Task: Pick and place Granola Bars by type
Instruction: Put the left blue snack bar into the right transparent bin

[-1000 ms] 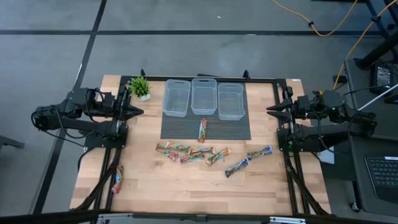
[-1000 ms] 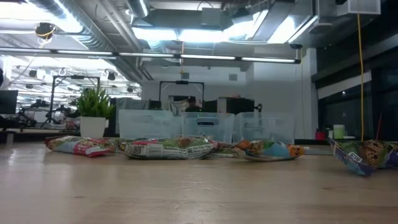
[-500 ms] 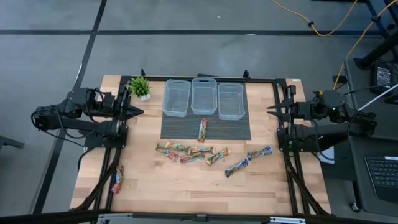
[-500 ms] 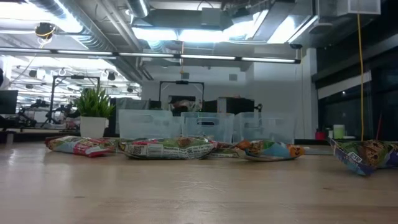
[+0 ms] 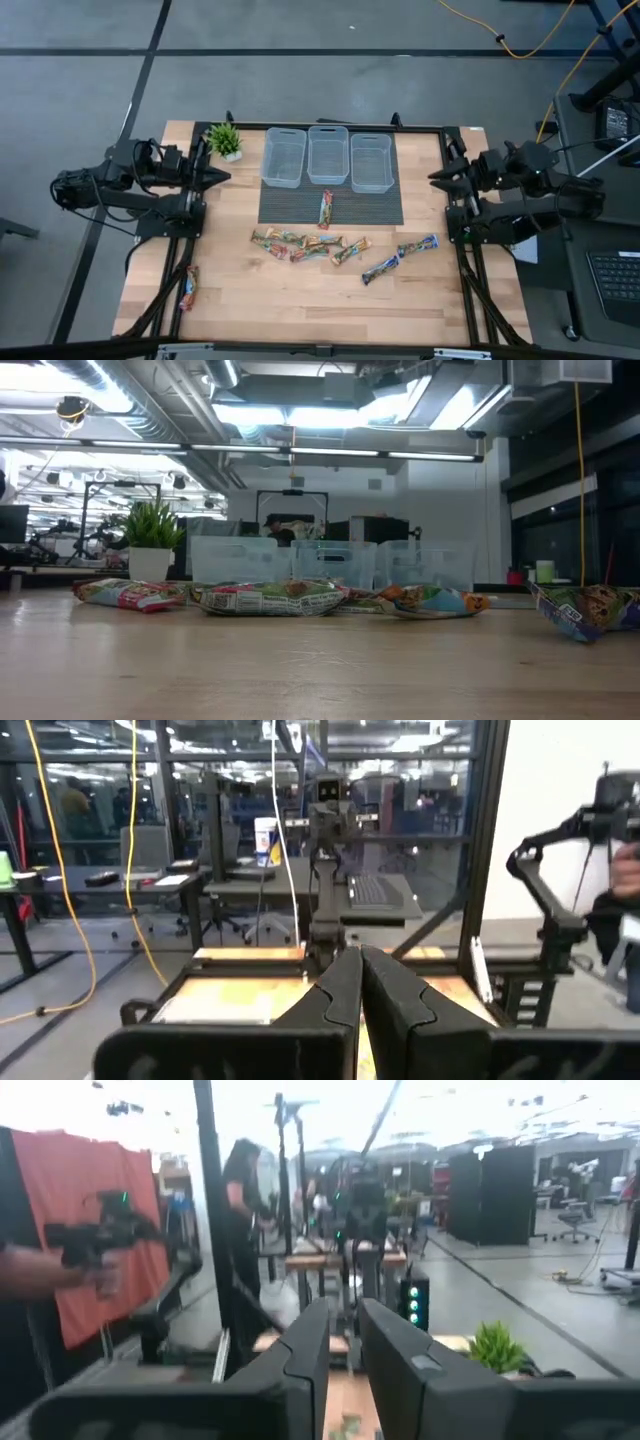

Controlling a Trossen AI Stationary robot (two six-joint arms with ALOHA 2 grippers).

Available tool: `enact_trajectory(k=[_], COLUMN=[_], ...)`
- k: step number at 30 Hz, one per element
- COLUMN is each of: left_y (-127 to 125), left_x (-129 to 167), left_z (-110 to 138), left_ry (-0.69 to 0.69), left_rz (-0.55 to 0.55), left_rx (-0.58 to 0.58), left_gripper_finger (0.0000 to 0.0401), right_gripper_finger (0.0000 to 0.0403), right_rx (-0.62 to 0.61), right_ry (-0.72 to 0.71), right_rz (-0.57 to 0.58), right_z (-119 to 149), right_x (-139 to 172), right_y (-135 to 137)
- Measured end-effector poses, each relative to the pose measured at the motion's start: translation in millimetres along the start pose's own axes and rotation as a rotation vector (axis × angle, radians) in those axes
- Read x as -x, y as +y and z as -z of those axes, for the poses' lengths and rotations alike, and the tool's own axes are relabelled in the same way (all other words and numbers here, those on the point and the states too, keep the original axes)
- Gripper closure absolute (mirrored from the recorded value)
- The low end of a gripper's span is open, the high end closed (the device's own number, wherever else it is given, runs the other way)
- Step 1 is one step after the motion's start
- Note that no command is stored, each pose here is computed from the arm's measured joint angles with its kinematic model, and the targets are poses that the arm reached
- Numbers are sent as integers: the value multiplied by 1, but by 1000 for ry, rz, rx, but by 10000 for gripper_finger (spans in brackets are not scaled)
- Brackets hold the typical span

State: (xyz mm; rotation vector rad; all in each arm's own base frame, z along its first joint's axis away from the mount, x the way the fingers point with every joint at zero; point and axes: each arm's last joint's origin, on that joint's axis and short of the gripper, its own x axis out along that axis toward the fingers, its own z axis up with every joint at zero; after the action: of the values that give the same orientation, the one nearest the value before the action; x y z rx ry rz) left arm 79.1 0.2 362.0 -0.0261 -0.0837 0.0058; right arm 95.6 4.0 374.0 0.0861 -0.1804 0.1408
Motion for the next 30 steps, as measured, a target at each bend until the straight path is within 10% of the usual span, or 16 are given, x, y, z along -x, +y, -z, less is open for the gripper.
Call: enact_trajectory(k=[30], left_y=[7], left_x=[3], left_z=[-21], left_ry=[-234], left_rz=[-243], left_rx=[139], left_gripper_finger=[395], right_gripper_finger=[337], right_rx=[38], right_ry=[-51], right_rz=[38], right_z=[-3], right_x=[-16], right_y=[-3])
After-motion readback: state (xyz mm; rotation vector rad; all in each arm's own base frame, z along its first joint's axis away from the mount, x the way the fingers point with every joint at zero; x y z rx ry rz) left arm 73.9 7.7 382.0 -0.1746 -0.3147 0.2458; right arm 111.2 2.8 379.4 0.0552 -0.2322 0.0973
